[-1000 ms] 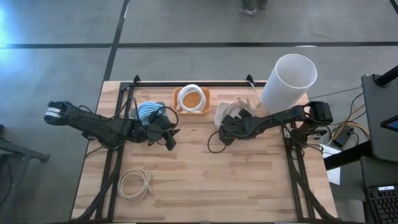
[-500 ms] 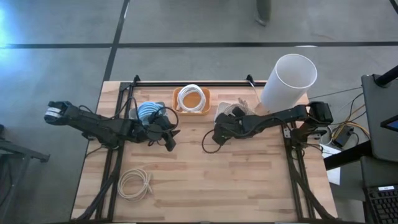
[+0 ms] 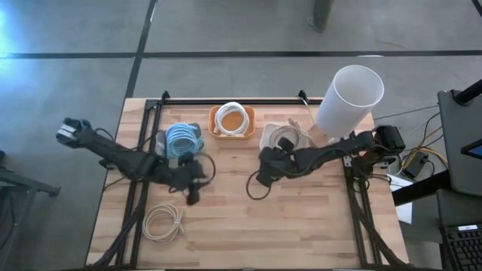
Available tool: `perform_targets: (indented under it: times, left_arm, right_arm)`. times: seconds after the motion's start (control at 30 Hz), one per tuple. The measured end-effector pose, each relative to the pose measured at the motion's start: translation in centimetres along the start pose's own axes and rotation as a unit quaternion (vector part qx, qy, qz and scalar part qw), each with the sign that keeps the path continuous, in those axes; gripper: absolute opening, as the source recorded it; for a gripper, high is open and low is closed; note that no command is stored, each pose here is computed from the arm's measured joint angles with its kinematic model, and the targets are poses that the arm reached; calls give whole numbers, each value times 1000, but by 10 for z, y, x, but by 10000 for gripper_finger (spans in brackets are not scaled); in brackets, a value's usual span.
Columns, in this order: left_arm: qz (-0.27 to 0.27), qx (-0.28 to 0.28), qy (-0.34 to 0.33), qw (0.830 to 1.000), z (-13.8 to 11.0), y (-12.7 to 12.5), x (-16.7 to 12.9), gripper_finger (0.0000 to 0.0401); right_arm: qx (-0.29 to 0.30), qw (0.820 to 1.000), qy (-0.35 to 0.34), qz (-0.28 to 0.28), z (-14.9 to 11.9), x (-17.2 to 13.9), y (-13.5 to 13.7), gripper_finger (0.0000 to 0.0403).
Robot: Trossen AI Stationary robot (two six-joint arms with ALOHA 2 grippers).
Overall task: Sort HDMI cables
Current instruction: Put the brown hdmi cable into the white bin
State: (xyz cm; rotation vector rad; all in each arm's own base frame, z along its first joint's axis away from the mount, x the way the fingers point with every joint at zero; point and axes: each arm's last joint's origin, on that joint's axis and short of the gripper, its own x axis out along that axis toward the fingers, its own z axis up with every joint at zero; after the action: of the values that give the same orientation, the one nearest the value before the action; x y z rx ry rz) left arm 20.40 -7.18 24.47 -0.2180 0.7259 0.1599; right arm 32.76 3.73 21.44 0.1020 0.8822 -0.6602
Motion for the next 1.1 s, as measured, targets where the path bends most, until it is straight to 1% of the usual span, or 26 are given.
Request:
perform_targets:
  times: [0.1, 0.17, 0.23, 0.33, 0.43, 0.5, 0.63, 0.7, 0.77, 0.83, 0.9, 1.0, 1.1]
  left_arm:
    - [-37, 60, 66, 995, -15, -9, -6, 104]
    - [-52, 74, 114, 989, -26, -12, -10, 101]
    - [-67, 68, 162, 982, -37, -15, -14, 99]
    - [-78, 43, 234, 968, -56, -16, -17, 99]
    - [-96, 49, 284, 953, -74, -18, -19, 99]
    - [-100, 59, 303, 946, -84, -17, -18, 99]
    - [-71, 42, 329, 941, -102, -9, -12, 99]
    - [-61, 46, 340, 937, -111, -4, -9, 99]
    - [-57, 57, 357, 931, -120, 2, -7, 99]
    - [-55, 49, 374, 925, -126, 6, -5, 101]
    - [-52, 34, 388, 920, -130, 8, -5, 106]
    - [-61, 31, 400, 914, -130, 7, -6, 120]
    - [-69, 34, 396, 915, -125, 4, -8, 141]
  right_arm:
    - [-3, 1000, -6, 9, -1, -4, 5, 137]
    - [1, 1000, -16, 18, -1, -5, 9, 139]
    - [4, 999, -22, 23, 0, -6, 10, 140]
    - [4, 999, -23, 24, 0, -6, 11, 141]
    - [4, 999, -23, 24, 0, -6, 11, 138]
    - [4, 999, -23, 24, 0, -6, 11, 135]
    - [4, 999, -23, 24, 0, -6, 11, 128]
    - [5, 999, -24, 24, 0, -6, 11, 125]
    - [5, 999, -24, 24, 0, -6, 11, 123]
    - [5, 999, -24, 24, 0, -6, 11, 121]
    - [5, 999, -24, 24, 0, -6, 11, 118]
    - [4, 999, -24, 24, 0, -6, 11, 116]
    - [3, 999, -24, 24, 0, -6, 11, 116]
